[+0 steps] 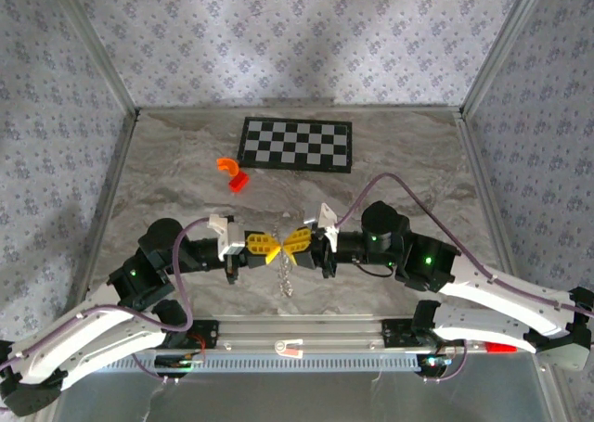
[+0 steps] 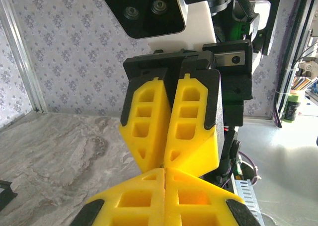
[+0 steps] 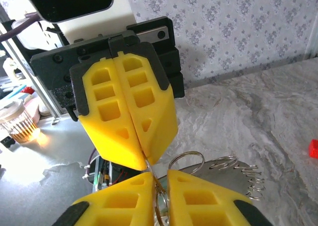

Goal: Put the keys on the keyring

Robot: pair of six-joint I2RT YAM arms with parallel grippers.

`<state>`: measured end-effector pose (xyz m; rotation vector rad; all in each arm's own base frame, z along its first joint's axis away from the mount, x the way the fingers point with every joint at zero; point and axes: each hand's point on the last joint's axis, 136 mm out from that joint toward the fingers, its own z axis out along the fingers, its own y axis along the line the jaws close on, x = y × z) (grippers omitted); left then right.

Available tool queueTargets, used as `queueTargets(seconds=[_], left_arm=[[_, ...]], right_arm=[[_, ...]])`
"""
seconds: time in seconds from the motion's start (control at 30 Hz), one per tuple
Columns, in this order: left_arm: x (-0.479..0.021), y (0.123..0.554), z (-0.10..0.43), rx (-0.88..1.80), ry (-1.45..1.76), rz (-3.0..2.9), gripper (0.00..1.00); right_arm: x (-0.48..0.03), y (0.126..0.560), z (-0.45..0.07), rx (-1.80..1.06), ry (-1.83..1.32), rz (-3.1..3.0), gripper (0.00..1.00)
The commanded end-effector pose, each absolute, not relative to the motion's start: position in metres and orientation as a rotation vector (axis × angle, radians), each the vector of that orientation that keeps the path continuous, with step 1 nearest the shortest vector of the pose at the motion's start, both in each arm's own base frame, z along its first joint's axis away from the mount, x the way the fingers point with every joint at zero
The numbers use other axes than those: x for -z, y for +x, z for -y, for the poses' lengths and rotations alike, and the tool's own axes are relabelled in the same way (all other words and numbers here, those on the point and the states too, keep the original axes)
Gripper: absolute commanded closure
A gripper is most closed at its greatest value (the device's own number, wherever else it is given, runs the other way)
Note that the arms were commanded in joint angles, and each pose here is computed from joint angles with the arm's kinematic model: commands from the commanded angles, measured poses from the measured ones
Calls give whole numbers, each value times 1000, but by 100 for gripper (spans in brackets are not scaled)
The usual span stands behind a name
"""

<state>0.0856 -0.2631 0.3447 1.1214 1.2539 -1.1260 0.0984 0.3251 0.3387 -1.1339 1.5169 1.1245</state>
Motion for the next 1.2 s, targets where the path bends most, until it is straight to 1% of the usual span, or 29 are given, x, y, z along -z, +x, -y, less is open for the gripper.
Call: queueTargets(seconds=[0.0,0.1,0.27,0.3,0.33,0.43,0.5,0.63,0.83,1.03,1.07,1.17], left_arm=[[-370,78,260,1146,1114,-1152,100],[-369,79,260,1135,1113,-1165,100],[-358,90,258,1066,1107,-1268,100],[-354,90,258,1066,1118,-1290,96],[-354,89,258,1069,1129,-1302,90],[-347,89,255,1050,1157,-1376,76],[-341,94,249,994,1148,-1440,71],[-330,98,237,897,1179,-1522,69],[-324,95,239,882,1247,-1558,65],[-329,99,251,918,1232,-1511,65],[-330,101,253,919,1227,-1500,64],[-333,105,259,922,1214,-1477,64]], right_arm=[[-340,100,-327,-1129,-1134,-1498,92],[-339,96,-327,-1126,-1161,-1481,100],[-338,90,-321,-1062,-1229,-1439,100],[-336,91,-319,-1035,-1236,-1445,100],[-335,93,-317,-1002,-1245,-1452,100],[-334,100,-310,-910,-1264,-1475,100],[-333,104,-305,-843,-1281,-1489,100],[-325,111,-299,-700,-1347,-1504,100],[-325,118,-298,-547,-1429,-1504,100],[-322,118,-304,-505,-1484,-1493,100],[-336,118,-305,-509,-1467,-1468,100],[-339,118,-308,-503,-1472,-1458,100]])
